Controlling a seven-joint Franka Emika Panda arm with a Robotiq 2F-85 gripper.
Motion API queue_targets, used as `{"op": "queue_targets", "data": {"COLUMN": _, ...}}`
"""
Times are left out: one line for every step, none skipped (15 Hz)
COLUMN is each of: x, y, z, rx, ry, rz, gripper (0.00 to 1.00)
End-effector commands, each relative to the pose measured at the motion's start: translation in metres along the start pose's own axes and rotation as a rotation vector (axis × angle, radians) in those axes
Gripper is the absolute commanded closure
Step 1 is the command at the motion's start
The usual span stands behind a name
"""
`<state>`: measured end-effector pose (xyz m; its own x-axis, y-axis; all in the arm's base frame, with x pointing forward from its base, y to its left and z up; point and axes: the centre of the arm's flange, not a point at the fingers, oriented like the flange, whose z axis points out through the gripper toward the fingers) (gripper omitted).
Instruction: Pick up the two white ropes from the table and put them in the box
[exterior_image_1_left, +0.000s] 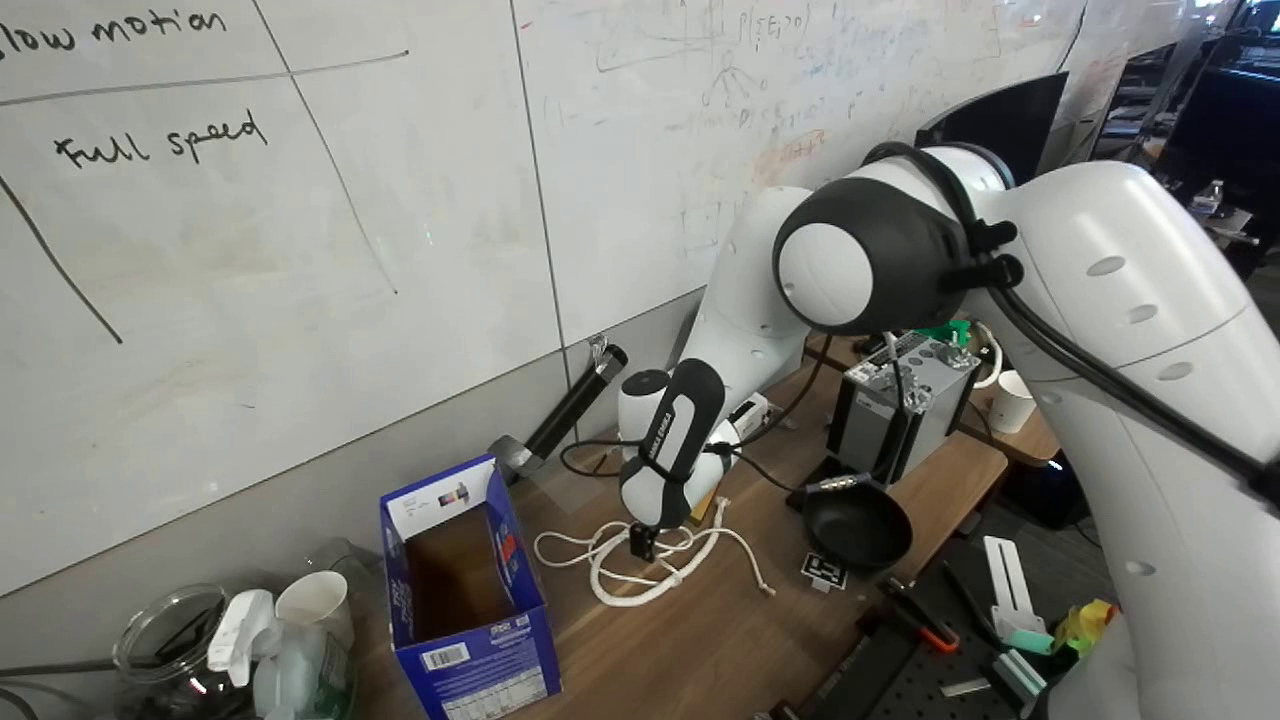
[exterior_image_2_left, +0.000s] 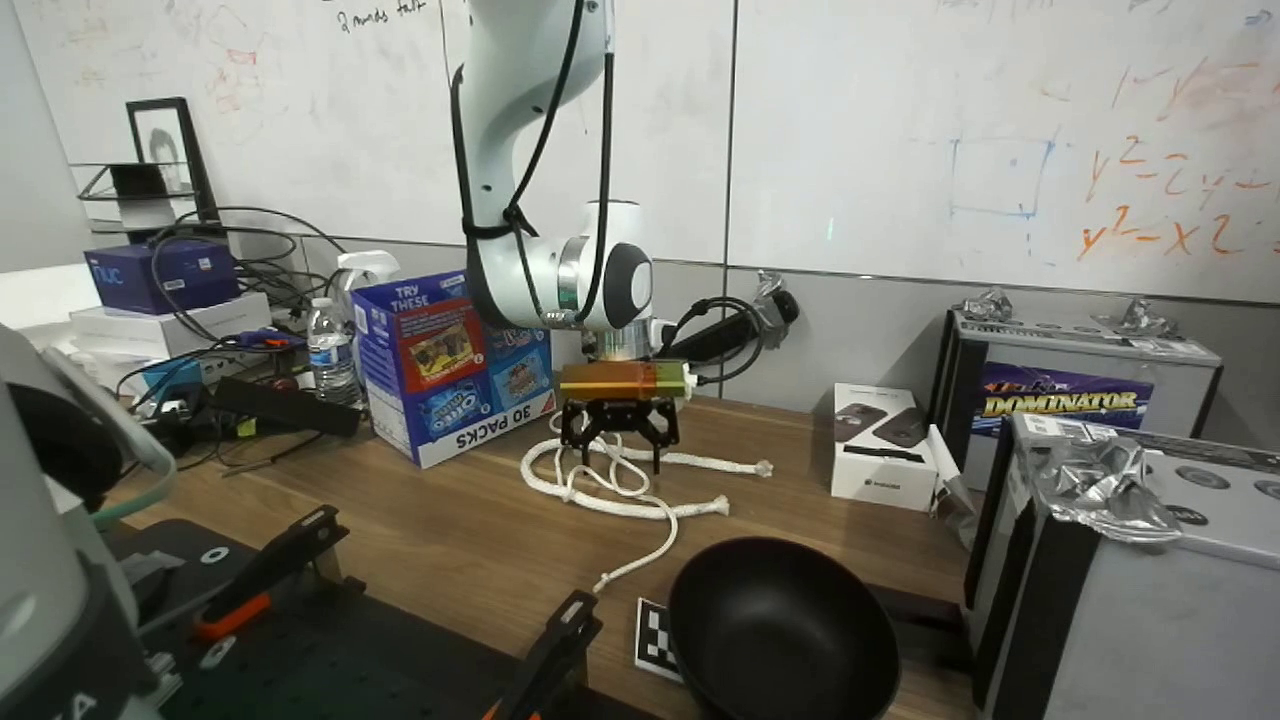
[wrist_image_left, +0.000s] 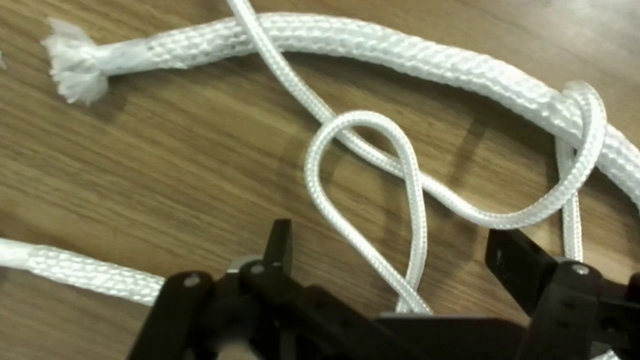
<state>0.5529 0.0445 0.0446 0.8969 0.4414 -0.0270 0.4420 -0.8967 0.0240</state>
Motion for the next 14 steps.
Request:
{"op": "queue_targets", "data": {"x": 0.0067, "y": 0.0024, "z": 0.0062, "rx": -0.014, "ry": 0.023, "rz": 0.002, "gripper": 0.0}}
{"op": "queue_targets", "data": {"x": 0.0069, "y": 0.0025, "z": 0.0067, "rx": -0.014, "ry": 0.022, "rz": 0.002, "gripper": 0.0}}
{"op": "queue_targets", "data": {"x": 0.0071, "y": 0.0027, "z": 0.007, "rx": -0.014, "ry": 0.022, "rz": 0.002, "gripper": 0.0}}
{"op": "queue_targets", "data": {"x": 0.0073, "y": 0.003, "z": 0.007, "rx": -0.014, "ry": 0.023, "rz": 0.003, "gripper": 0.0}}
{"op": "queue_targets", "data": {"x": 0.0076, "y": 0.0032, "z": 0.0071, "rx": -0.015, "ry": 0.023, "rz": 0.003, "gripper": 0.0}}
{"op": "queue_targets", "data": {"x": 0.0075, "y": 0.0028, "z": 0.0068, "rx": -0.015, "ry": 0.024, "rz": 0.002, "gripper": 0.0}}
{"op": "queue_targets", "data": {"x": 0.0077, "y": 0.0028, "z": 0.0065, "rx": -0.015, "ry": 0.025, "rz": 0.002, "gripper": 0.0}}
{"op": "queue_targets", "data": {"x": 0.0078, "y": 0.0028, "z": 0.0067, "rx": -0.014, "ry": 0.026, "rz": 0.001, "gripper": 0.0}}
{"op": "queue_targets", "data": {"x": 0.0079, "y": 0.0029, "z": 0.0071, "rx": -0.01, "ry": 0.027, "rz": 0.001, "gripper": 0.0}}
{"op": "queue_targets", "data": {"x": 0.008, "y": 0.0029, "z": 0.007, "rx": -0.011, "ry": 0.027, "rz": 0.003, "gripper": 0.0}}
{"op": "queue_targets", "data": {"x": 0.008, "y": 0.0031, "z": 0.0069, "rx": -0.01, "ry": 0.028, "rz": 0.002, "gripper": 0.0}}
{"op": "queue_targets", "data": {"x": 0.0081, "y": 0.0032, "z": 0.0068, "rx": -0.011, "ry": 0.029, "rz": 0.002, "gripper": 0.0}}
{"op": "queue_targets", "data": {"x": 0.0083, "y": 0.0032, "z": 0.0065, "rx": -0.011, "ry": 0.031, "rz": 0.003, "gripper": 0.25}}
{"op": "queue_targets", "data": {"x": 0.0084, "y": 0.0031, "z": 0.0061, "rx": -0.012, "ry": 0.033, "rz": 0.001, "gripper": 0.25}}
